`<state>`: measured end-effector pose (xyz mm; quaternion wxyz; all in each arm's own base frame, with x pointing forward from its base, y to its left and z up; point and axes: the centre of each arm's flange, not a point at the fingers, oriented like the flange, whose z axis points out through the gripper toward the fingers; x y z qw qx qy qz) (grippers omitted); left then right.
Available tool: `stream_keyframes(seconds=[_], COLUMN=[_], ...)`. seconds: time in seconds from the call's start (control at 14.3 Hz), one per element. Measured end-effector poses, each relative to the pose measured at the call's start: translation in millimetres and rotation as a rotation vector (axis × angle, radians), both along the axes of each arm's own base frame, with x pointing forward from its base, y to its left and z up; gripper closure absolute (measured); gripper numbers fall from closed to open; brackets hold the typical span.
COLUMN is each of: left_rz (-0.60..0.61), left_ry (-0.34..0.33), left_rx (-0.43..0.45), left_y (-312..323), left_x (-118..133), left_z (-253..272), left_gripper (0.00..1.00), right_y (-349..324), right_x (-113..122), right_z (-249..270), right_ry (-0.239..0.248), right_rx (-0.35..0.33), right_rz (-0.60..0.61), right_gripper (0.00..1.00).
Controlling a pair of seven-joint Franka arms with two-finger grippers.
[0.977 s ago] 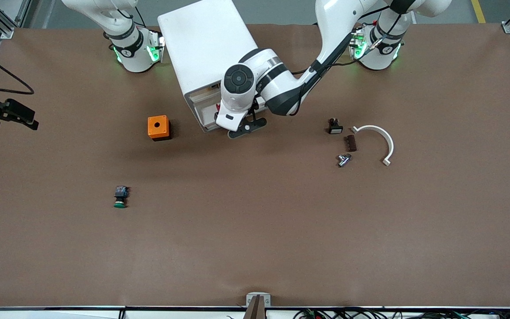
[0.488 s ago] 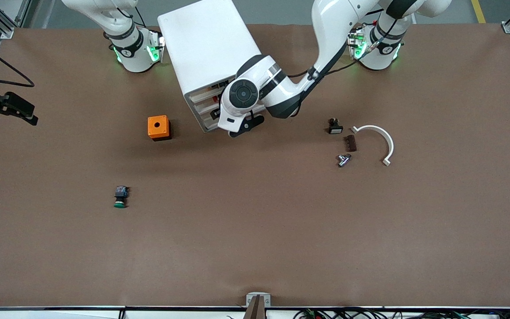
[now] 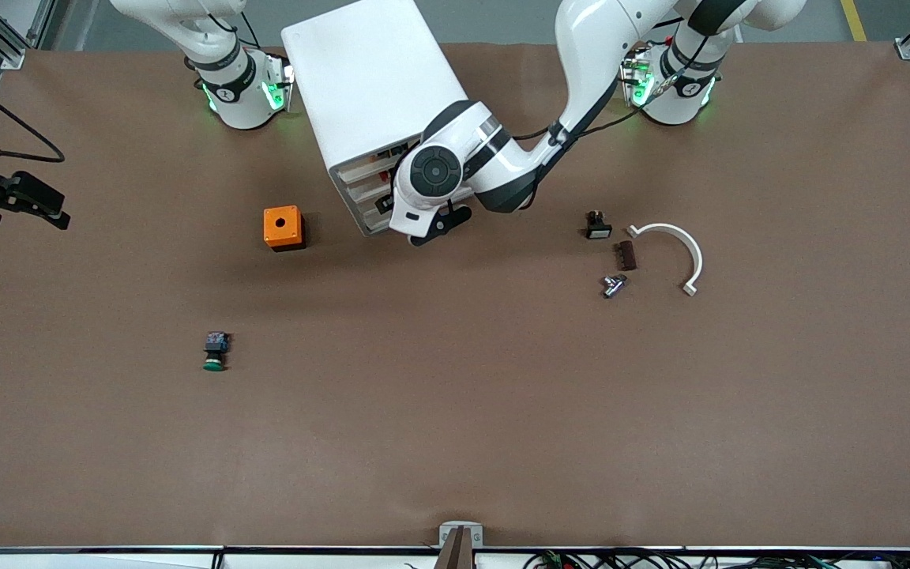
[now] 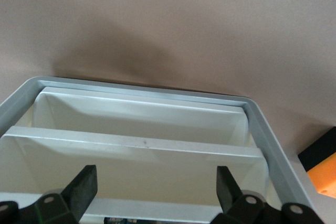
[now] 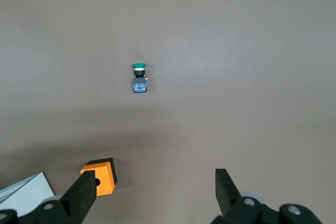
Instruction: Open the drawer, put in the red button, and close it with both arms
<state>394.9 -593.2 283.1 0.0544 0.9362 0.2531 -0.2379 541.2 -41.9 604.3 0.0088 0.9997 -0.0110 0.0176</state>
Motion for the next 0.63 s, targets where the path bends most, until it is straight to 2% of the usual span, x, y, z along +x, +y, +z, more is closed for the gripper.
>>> stream_keyframes(seconds=[0.14, 0.28, 0.42, 0.63], left_rz=[0.025, 0.055, 0.08, 0.094], left_ry=[-0.013, -0.058, -0.119, -0.174], left_rx=[-0.004, -0.004, 0.011, -0.001], left_y=[7.8, 27.3, 61.3, 135.2], left_x=[15.4, 45.3, 83.8, 139.2], left_z=[5.2, 24.8, 63.8, 138.4], left_gripper=[0.0, 0.0, 0.0, 0.0], right_y=[-0.8, -2.8, -3.5, -0.7], right_x=[0.1, 0.3, 0.4, 0.8], right_z=[0.2, 0.5, 0.9, 2.3], right_ry=[-0.001, -0.002, -0.003, -0.007], right_rx=[-0.006, -0.029, -0.047, -0.048], right_rz=[0.0, 0.002, 0.006, 0.011], right_gripper=[0.0, 0.0, 0.0, 0.0])
